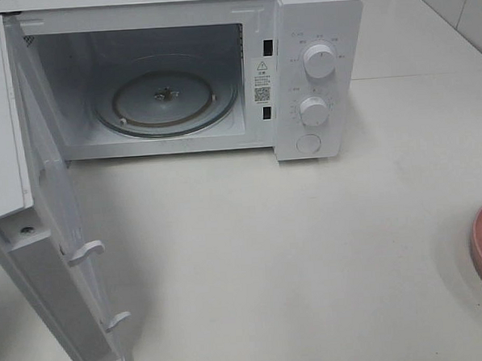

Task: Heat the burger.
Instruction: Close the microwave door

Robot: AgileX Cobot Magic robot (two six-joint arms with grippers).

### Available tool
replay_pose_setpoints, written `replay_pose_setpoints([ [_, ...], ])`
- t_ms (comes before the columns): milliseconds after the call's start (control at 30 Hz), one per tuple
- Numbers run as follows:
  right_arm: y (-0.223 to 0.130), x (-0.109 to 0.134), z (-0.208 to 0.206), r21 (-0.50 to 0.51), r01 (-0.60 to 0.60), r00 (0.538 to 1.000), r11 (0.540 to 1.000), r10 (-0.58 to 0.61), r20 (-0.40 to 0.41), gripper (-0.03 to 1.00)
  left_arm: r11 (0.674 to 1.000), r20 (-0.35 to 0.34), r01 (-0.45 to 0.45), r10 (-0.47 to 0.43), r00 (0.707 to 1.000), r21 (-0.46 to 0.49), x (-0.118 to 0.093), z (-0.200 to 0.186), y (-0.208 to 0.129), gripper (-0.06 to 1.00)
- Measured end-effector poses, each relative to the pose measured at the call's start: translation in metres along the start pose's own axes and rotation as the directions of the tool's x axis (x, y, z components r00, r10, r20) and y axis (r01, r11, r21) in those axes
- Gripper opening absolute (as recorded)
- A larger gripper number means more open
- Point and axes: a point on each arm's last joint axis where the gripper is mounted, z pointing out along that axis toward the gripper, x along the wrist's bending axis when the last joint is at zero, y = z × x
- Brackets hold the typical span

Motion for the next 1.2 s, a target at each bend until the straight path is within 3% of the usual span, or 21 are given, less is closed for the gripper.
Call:
replay_pose_setpoints([
  [133,0.000,0.000,0.000,0.000,0.000,1.000,1.000,0.000,0.000,0.76,1.000,0.051,0.002,-0.003,0.999,0.019,-0.012,0.019,0.000,0.00],
  [433,0.000,0.000,0.000,0.000,0.000,1.000,1.000,0.000,0.000,0.76,0.999,0.055,0.025,-0.027,0.998,0.036,-0.030,0.048,-0.001,0.00],
  [667,0.000,0.000,0.000,0.000,0.000,1.000,1.000,0.000,0.000,0.76,0.999,0.146,0.023,-0.030,0.989,0.044,-0.060,0.078,0.000,0.00],
  [1200,0.000,0.000,0.000,0.000,0.000,1.000,1.000,0.000,0.000,0.76,0.999,0.247,0.040,-0.040,0.968,0.007,-0.110,0.133,0.011,0.00],
])
